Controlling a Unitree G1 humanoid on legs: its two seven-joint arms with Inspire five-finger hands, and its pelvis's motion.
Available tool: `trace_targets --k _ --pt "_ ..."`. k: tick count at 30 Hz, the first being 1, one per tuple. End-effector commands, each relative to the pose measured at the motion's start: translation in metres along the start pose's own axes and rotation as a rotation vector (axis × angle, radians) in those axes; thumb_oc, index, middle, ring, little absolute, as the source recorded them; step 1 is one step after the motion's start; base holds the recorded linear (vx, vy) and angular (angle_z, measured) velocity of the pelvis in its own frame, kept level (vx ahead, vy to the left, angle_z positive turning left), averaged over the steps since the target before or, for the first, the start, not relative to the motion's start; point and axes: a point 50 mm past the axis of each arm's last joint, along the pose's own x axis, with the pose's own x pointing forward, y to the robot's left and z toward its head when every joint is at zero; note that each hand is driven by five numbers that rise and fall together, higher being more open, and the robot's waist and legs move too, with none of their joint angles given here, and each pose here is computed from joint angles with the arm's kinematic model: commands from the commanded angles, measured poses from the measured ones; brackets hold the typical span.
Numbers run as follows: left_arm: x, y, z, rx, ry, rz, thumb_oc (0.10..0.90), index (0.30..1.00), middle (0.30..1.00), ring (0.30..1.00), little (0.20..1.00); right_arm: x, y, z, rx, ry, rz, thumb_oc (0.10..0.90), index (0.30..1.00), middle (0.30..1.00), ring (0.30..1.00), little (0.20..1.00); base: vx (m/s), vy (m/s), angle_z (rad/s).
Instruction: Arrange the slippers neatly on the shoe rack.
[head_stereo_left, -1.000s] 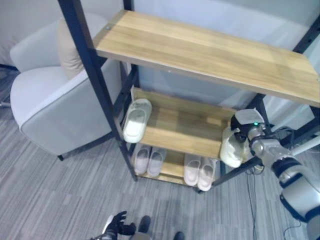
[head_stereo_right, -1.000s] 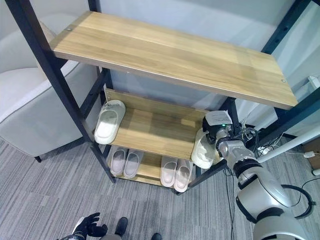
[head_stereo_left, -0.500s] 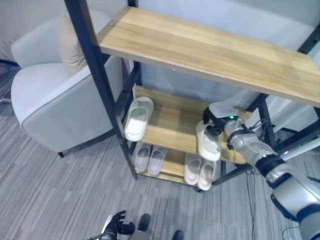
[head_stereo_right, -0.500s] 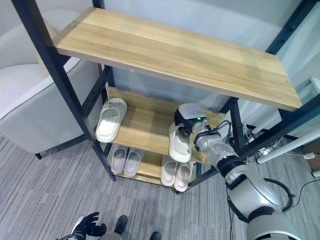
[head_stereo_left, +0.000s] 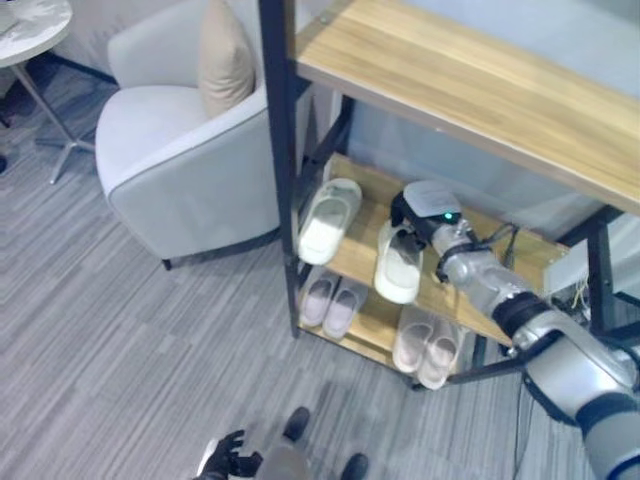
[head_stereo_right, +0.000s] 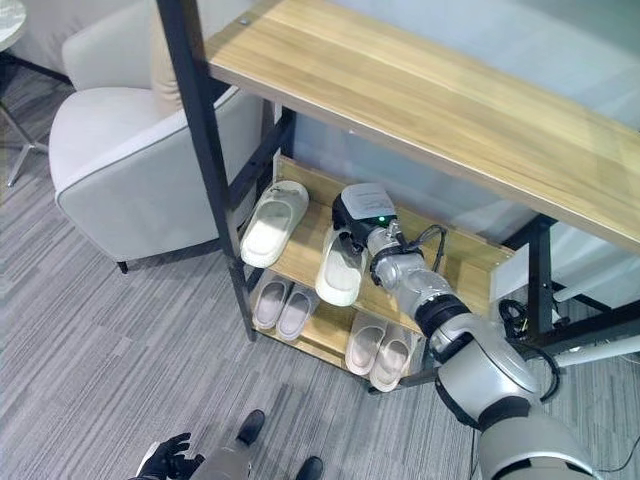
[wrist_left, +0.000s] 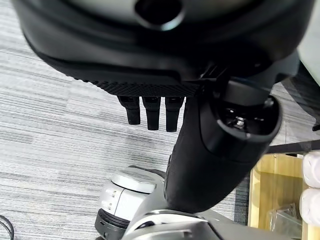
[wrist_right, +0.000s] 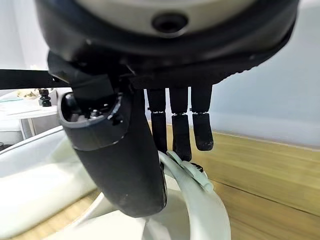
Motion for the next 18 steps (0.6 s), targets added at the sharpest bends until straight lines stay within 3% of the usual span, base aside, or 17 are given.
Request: trace_targets --k 1,8,9,10,11,18 --pt "-0.003 -0.016 -0.006 0.035 0.013 -0.053 0.800 0.900 0.900 0.900 0.900 0.019 -0.043 0.014 0.072 -0.023 -0.162 0.400 0.300 0.300 0.300 0.300 0.02 0.003 0.10" --pt "-0.001 -0.017 0.003 0.032 -0.014 -0.055 0.800 0.900 0.900 0.900 0.900 0.021 -0.045 0.006 0.074 0.030 -0.164 0.400 0.300 0.300 0.300 0.300 0.01 0.003 0.13" --pt "-0.001 -0.018 0.004 0.035 -0.017 -0.060 0.800 0.900 0.900 0.900 0.900 0.021 -0.044 0.003 0.077 0.048 -0.161 0.464 0.396 0.396 0.396 0.396 0.01 0.005 0.18" --pt "-0.001 -0.018 0.004 0.035 -0.017 -0.060 0.800 0.900 0.900 0.900 0.900 0.021 -0.044 0.003 0.077 0.048 -0.161 0.568 0.552 0.552 0.552 0.552 0.02 0.016 0.15" --pt "-0.001 -0.019 0.003 0.037 -0.016 -0.065 0.800 0.900 0.900 0.900 0.900 0.020 -0.043 0.001 0.084 0.056 -0.164 0.800 0.900 0.900 0.900 0.900 0.01 0.012 0.09" --pt "-0.002 -0.023 0.002 0.032 -0.006 -0.071 0.800 0.900 0.900 0.900 0.900 0.022 -0.048 0.011 0.101 0.011 -0.189 0.800 0.900 0.900 0.900 0.900 0.00 0.005 0.02"
